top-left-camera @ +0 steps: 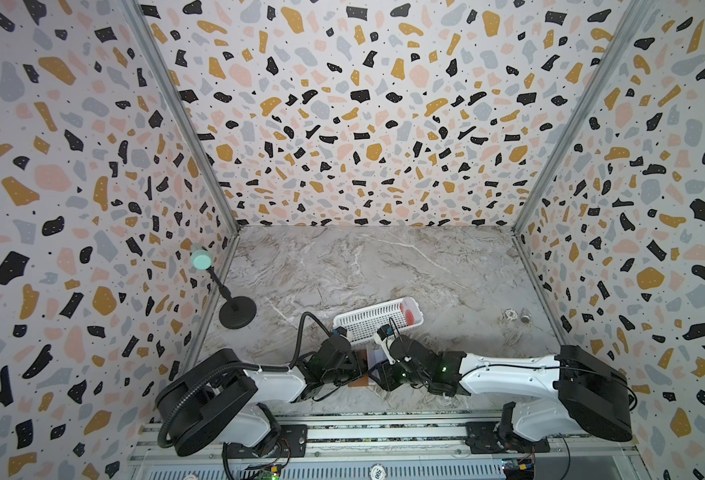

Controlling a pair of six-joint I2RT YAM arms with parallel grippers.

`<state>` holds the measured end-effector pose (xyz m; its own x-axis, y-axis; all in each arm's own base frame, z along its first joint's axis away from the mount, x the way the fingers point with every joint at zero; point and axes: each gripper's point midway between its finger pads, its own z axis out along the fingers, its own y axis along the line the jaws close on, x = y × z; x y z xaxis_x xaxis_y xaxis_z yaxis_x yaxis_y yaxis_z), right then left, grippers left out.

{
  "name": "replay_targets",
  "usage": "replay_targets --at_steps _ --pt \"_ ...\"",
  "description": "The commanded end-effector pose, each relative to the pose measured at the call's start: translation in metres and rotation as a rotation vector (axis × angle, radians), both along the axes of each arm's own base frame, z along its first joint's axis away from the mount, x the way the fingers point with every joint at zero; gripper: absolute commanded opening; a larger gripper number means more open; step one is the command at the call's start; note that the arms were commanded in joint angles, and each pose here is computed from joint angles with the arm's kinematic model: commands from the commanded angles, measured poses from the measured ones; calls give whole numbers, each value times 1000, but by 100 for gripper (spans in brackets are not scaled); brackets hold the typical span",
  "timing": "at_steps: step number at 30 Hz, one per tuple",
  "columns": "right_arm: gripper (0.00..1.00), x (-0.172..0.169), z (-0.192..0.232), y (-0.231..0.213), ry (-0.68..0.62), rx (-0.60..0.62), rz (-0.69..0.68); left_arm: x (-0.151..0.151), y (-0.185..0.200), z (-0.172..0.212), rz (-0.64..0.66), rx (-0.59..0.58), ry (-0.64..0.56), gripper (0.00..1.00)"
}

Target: Put the credit cards into the card holder

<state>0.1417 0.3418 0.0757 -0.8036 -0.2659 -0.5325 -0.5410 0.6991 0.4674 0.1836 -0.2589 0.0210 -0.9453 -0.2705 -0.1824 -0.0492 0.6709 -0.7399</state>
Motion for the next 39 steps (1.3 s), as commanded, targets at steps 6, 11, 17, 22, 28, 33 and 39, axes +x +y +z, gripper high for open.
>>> replay_targets --at_steps 6,11,17,22,28,33,39 --pt "39 12 0 -22 -36 -79 -104 -5 17 -5 10 44 2 5" --pt "39 12 -5 -23 -31 -98 -110 -6 14 -4 2 35 4 5" --pt "39 19 -12 -40 -44 -180 -172 -4 23 2 22 64 -13 8" --pt "38 18 -20 -42 -31 -192 -169 -3 34 9 40 95 -18 15" --pt "38 21 -24 -51 -38 -233 -197 -3 61 15 82 180 -32 18" --pt "38 23 -16 -54 -63 -213 -189 1 79 35 127 228 -79 20" --pt "38 36 2 -66 -103 -194 -191 12 67 67 107 171 -164 26"
